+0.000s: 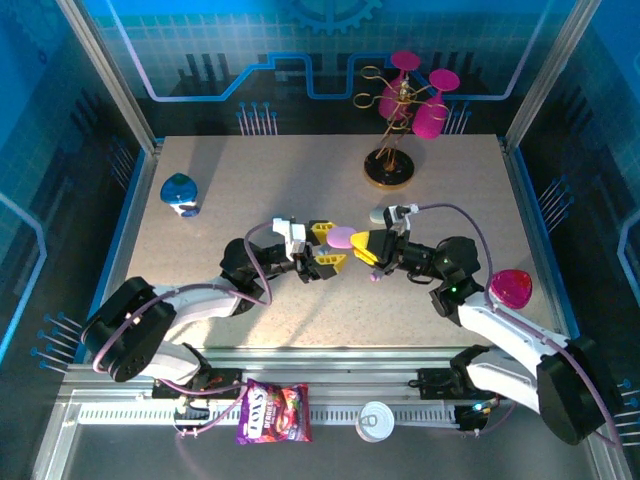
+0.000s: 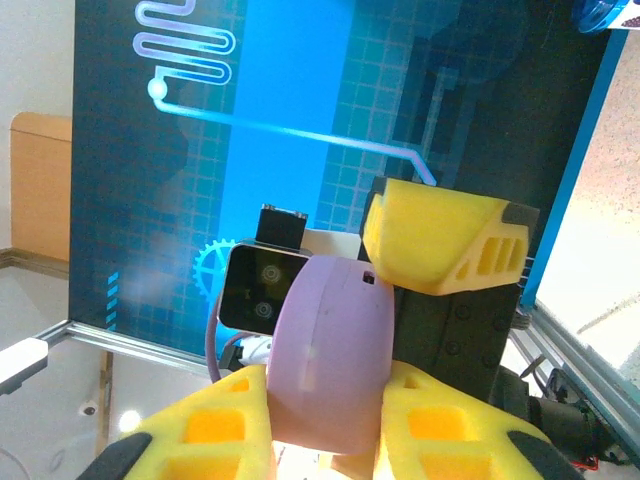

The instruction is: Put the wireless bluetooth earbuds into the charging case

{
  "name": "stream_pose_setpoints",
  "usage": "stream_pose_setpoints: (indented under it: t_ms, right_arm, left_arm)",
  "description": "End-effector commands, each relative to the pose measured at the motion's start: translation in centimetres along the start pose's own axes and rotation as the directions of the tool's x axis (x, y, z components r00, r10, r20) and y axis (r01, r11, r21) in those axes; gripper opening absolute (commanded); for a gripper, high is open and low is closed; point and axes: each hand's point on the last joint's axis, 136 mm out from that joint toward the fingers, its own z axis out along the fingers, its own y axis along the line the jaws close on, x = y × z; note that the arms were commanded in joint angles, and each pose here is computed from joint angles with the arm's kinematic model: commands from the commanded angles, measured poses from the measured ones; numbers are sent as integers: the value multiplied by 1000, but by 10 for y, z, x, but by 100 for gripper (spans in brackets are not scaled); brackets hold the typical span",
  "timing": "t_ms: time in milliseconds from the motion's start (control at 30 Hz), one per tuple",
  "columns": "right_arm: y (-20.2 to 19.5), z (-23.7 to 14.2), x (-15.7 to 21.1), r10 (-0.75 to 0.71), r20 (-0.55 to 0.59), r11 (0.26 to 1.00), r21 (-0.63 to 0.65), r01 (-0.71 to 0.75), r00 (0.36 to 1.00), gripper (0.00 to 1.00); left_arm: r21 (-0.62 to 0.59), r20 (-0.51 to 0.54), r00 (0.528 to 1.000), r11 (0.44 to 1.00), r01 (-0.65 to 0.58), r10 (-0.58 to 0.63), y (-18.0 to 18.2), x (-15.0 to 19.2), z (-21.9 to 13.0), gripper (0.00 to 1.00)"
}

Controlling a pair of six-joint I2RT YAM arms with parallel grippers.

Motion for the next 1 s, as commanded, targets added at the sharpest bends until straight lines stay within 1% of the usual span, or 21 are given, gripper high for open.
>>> stream_pose_setpoints:
  t_ms: [0, 67, 333, 500, 833, 967]
  right_arm:
    - [3, -1, 4, -30, 4, 1000, -2, 30, 1000, 17]
    - [3, -1, 5, -30, 4, 1000, -2, 30, 1000, 16]
    - [4, 1, 3, -29, 5, 1000, -8, 29, 1000, 16]
    - [6, 3, 3, -28, -1, 999, -15, 28, 1000, 16]
    - [2, 4, 3, -11, -2, 1000, -20, 11, 1000, 16]
    - [3, 3, 2, -9, -1, 1000, -21, 9, 1000, 16]
  left_arm:
    - [38, 59, 996, 997, -68, 66, -10, -24, 3, 57]
    - [40, 59, 996, 997, -68, 66, -10, -24, 3, 56]
    - [65, 51, 997, 996, -62, 59, -13, -22, 4, 46]
    - [78, 48, 997, 995, -62, 58, -14, -21, 5, 48]
    - [96, 35, 997, 993, -68, 65, -17, -16, 5, 48]
    - [94, 31, 997, 993, -71, 69, -17, -13, 4, 49]
